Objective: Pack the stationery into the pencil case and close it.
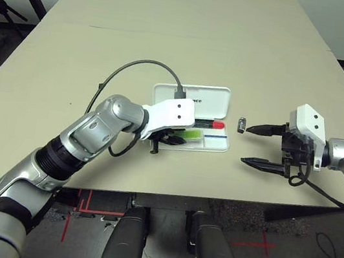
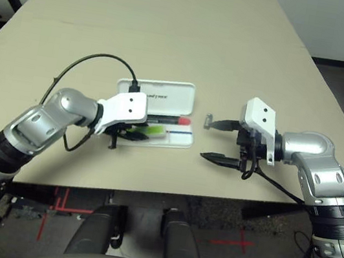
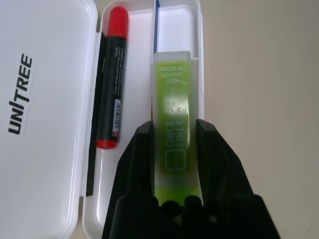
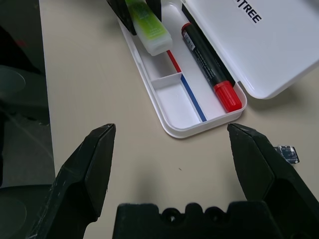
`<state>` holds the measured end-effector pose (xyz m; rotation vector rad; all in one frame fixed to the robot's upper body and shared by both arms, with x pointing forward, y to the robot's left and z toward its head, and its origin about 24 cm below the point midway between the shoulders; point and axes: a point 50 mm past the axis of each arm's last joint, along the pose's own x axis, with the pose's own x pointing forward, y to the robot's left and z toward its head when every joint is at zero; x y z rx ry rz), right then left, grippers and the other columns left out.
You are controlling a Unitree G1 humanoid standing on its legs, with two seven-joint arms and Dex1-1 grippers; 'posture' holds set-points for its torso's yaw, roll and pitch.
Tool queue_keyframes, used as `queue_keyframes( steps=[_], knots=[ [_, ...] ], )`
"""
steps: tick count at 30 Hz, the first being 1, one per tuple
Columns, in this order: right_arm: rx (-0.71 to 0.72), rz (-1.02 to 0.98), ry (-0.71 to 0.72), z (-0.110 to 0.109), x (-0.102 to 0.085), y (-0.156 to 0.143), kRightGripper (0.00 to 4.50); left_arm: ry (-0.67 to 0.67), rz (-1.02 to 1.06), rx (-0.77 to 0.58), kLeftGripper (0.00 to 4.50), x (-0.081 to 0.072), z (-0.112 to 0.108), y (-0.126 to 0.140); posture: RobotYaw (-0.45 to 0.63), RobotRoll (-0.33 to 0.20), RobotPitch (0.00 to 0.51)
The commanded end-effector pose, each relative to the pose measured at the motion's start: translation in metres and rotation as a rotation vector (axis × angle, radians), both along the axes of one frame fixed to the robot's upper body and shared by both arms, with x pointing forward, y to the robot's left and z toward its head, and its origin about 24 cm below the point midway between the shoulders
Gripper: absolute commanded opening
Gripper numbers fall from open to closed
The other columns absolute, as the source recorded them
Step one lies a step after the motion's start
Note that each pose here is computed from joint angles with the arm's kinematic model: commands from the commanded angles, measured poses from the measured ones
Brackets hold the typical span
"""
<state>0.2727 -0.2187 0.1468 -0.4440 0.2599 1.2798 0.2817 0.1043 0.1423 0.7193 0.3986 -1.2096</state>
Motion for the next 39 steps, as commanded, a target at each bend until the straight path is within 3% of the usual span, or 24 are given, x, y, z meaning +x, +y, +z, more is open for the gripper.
queue_keyframes(
  steps=[1,3,12,18,28,39],
  knots=[
    [-0.012,-0.002,0.007,-0.005,-0.001,0.0,4.5,0.02,0.015,0.005,1.09,-0.001,-0.005,-0.001,-0.06,0.0,0.164],
    [-0.011,-0.002,0.007,-0.006,-0.001,0.0,4.5,0.02,0.018,0.003,1.09,-0.001,-0.005,-0.002,-0.06,0.0,0.165],
    [-0.008,0.0,0.008,-0.007,0.0,0.002,4.5,0.011,0.042,-0.026,4.47,0.001,0.002,0.0,-0.05,0.0,0.165],
    [-0.003,-0.006,-0.002,-0.008,0.002,0.003,4.5,-0.026,0.071,-0.08,4.47,-0.001,0.019,0.024,-0.05,0.0,0.165],
    [0.045,-0.111,-0.029,-0.008,0.007,-0.001,4.5,-0.087,0.116,-0.056,4.47,-0.028,0.038,0.088,-0.02,0.0,0.165],
    [0.116,-0.328,-0.036,-0.002,0.016,0.002,4.5,-0.113,0.094,-0.066,4.47,-0.038,0.044,0.097,-0.01,0.0,0.157]
  ],
)
